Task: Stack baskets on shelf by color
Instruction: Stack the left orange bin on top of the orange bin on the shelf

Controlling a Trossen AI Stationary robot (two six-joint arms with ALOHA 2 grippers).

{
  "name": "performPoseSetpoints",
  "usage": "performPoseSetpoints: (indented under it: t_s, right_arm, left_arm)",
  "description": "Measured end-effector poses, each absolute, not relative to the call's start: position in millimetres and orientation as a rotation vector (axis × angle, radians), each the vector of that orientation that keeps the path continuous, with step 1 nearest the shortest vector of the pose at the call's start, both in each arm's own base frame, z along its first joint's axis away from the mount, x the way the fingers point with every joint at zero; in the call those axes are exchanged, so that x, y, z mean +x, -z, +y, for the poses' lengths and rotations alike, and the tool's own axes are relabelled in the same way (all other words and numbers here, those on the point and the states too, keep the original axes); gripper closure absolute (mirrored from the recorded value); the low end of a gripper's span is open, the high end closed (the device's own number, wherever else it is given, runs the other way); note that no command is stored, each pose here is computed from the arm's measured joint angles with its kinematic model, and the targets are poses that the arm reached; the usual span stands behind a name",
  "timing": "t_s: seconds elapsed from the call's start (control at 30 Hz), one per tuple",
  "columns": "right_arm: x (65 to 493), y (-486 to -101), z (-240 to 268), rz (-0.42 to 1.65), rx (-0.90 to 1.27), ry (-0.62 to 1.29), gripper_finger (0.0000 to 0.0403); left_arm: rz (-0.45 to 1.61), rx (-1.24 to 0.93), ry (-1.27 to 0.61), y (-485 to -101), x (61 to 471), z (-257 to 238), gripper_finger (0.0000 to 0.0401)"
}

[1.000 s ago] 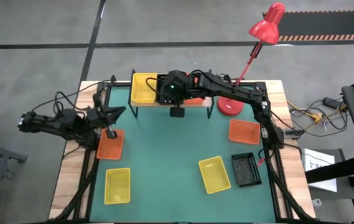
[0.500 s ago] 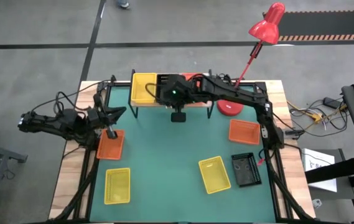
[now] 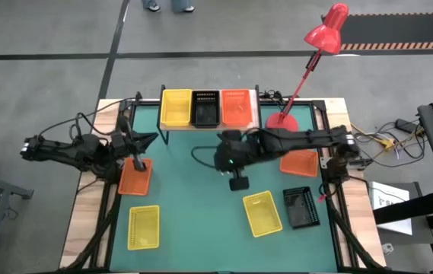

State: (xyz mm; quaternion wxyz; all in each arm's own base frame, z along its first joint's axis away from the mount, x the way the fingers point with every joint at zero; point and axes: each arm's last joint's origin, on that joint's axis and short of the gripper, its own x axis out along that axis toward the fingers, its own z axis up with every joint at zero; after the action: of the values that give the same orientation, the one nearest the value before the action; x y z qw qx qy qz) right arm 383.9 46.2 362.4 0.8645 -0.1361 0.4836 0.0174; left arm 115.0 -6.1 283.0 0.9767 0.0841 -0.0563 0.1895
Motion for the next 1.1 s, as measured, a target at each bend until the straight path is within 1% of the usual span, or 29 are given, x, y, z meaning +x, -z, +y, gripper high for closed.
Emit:
performPoseSetpoints:
  t_s: [0.17,0.3,0.73,0.83,1.0,1.1]
  right_arm:
    - [364,-343,70,0.866,-0.339,-0.098,0.0394]
    - [343,-325,74,0.72,-0.372,-0.127,0.0394]
    - [268,-271,53,0.282,-0.44,-0.095,0.0394]
    - [252,-264,49,0.193,-0.443,-0.091,0.0394]
    - [230,-258,42,0.066,-0.45,-0.162,0.0394]
    - [220,-257,35,0.009,-0.46,-0.167,0.0394]
  left_arm:
    - [-0.103,0.155,-0.379,-282,122,-7,0.0401]
    - [-0.108,0.152,-0.38,-282,126,-8,0.0401]
    - [-0.129,0.138,-0.376,-282,141,-11,0.0401]
    - [-0.122,0.103,-0.371,-280,147,-12,0.0401]
    - [-0.064,-0.006,-0.343,-267,160,-15,0.0401]
    - [-0.029,-0.06,-0.315,-262,168,-18,0.0401]
